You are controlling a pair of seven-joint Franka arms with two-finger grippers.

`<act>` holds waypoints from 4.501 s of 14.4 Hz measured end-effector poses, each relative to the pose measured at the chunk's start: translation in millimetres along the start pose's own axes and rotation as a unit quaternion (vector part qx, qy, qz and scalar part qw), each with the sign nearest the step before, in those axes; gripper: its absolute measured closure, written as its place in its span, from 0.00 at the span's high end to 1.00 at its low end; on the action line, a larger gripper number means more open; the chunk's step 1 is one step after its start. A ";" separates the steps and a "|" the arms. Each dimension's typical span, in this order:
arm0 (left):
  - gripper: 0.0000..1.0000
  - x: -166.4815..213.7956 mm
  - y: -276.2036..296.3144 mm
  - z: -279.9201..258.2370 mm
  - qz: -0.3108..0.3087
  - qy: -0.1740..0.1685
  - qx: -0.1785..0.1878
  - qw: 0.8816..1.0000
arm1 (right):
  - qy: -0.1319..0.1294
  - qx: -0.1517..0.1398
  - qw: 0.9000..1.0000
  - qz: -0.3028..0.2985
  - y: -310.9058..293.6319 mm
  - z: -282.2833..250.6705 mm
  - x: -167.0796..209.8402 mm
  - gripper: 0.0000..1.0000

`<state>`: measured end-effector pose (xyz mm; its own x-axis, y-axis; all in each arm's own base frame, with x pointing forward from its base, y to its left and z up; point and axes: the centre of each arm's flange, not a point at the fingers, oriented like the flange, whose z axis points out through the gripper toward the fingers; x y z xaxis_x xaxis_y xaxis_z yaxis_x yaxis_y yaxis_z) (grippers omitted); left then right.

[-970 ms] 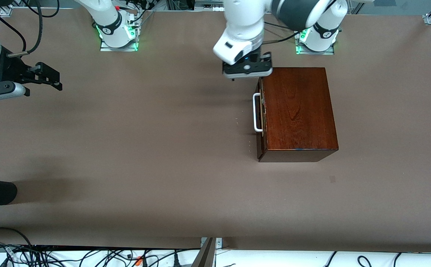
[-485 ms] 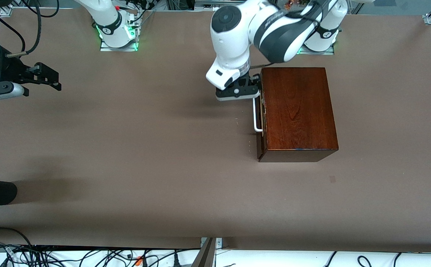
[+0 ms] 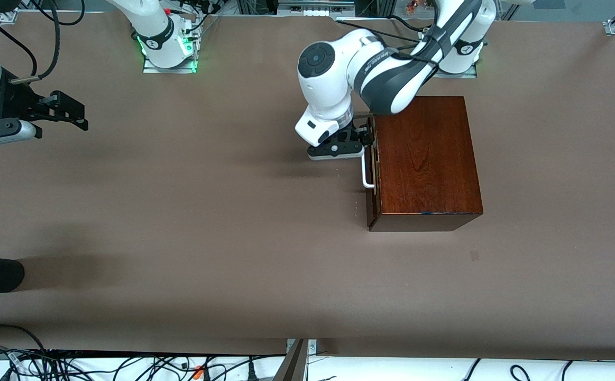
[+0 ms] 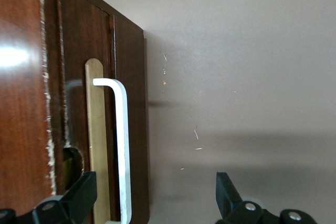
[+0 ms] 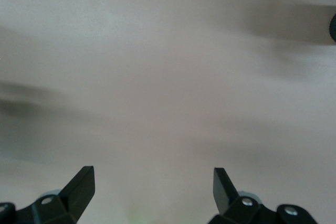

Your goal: Open drawer, take yellow block, close drawer

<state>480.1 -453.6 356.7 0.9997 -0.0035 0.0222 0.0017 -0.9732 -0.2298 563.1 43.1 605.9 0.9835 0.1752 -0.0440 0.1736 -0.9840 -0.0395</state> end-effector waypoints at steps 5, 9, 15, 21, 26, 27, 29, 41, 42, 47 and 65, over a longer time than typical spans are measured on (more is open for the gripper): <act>1.00 5.5 0.3 25.1 0.005 -0.004 0.017 1.000 | -0.001 0.000 1.000 0.000 0.1 0.7 0.4 1.00; 1.00 7.8 0.1 37.6 0.006 -0.009 0.024 1.000 | -0.001 0.000 1.000 0.000 0.1 0.7 0.4 1.00; 1.00 9.0 2.5 59.9 0.012 -0.018 0.037 0.999 | -0.001 0.000 1.000 0.000 0.1 0.8 0.4 1.00; 1.00 10.1 3.5 72.7 0.012 -0.025 0.040 0.999 | -0.001 0.000 1.000 0.000 0.1 0.8 0.4 1.00; 1.00 10.7 4.9 73.1 0.017 -0.016 0.043 0.999 | -0.001 0.000 1.000 0.000 0.2 0.8 0.4 1.00; 1.00 11.0 5.2 72.6 0.017 -0.015 0.042 0.999 | -0.001 0.000 1.000 0.000 0.2 0.8 0.4 1.00; 1.00 11.4 7.1 71.1 0.018 -0.011 0.036 0.999 | -0.001 0.000 1.000 0.000 0.2 0.8 0.4 1.00; 1.00 12.1 12.7 68.0 0.003 0.001 0.018 1.000 | -0.001 0.000 1.000 0.001 0.6 0.9 0.3 1.00; 1.00 11.7 14.1 67.2 0.002 0.003 0.015 1.000 | -0.001 0.000 1.000 0.001 0.6 0.9 0.3 1.00; 1.00 8.8 26.4 61.7 0.005 0.012 -0.003 1.000 | -0.001 0.000 1.000 0.001 0.7 0.9 0.3 1.00; 1.00 0.8 79.2 48.9 0.015 0.023 -0.041 0.999 | -0.001 0.000 1.000 0.001 0.8 1.0 0.3 1.00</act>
<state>482.2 -519.5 290.9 0.9972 -0.0411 0.0618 -0.0314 -0.9880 -0.1512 563.5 42.4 604.8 0.9837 0.1739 -0.0468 0.1721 -0.9843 -0.0395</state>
